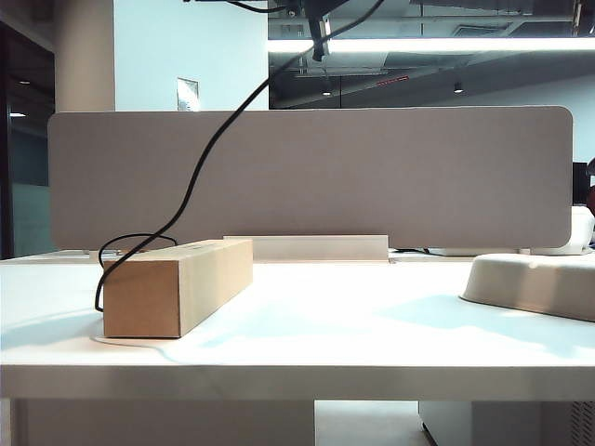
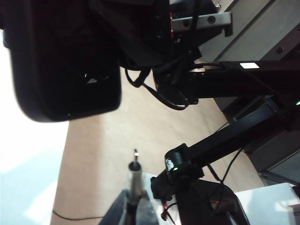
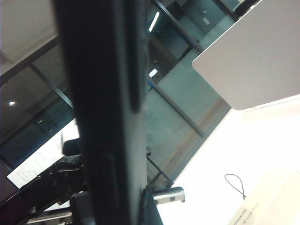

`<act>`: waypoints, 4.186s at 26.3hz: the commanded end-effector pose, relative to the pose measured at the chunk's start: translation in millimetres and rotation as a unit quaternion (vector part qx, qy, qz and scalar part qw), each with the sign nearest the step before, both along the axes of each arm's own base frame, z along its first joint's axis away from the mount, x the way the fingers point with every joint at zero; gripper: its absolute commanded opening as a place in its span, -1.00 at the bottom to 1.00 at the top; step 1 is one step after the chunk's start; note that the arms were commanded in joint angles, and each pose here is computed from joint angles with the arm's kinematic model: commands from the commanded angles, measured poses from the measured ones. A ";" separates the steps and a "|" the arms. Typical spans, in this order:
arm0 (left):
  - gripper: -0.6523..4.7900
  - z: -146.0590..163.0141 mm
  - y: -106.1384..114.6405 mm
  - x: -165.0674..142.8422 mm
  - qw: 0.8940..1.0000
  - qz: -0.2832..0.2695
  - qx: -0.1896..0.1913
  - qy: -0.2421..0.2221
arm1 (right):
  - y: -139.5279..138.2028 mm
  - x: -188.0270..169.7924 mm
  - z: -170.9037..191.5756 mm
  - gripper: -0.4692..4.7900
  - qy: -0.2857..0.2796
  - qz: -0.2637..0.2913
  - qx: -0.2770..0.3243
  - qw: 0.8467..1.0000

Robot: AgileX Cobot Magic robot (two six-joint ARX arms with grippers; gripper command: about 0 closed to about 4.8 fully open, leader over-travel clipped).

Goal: Pick up the charging cable and the phone, plug the charging cable into the charging port on the phone, and finally place them back on the table.

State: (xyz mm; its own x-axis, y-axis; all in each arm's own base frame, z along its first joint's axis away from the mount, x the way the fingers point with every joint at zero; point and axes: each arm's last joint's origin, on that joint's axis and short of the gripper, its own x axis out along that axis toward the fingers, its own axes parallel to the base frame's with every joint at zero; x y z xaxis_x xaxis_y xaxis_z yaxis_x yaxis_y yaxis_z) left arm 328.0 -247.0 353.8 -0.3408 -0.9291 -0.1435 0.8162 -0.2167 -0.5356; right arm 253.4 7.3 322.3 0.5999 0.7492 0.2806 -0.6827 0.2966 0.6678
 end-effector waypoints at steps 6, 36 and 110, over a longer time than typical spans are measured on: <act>-0.78 -4.9 -6.2 2.1 1.000 -0.017 -0.008 0.006 | 0.7 -3.4 6.8 -0.85 -0.025 0.011 -0.006 1.000; -0.78 -19.1 -8.9 17.3 0.999 -0.021 -0.013 0.026 | 7.1 -4.5 6.4 -0.85 -0.024 0.040 -0.014 0.999; -0.78 -12.4 -11.6 20.6 0.999 -0.005 -0.015 0.036 | 6.7 -2.6 4.2 -0.85 -0.024 0.026 -0.019 0.999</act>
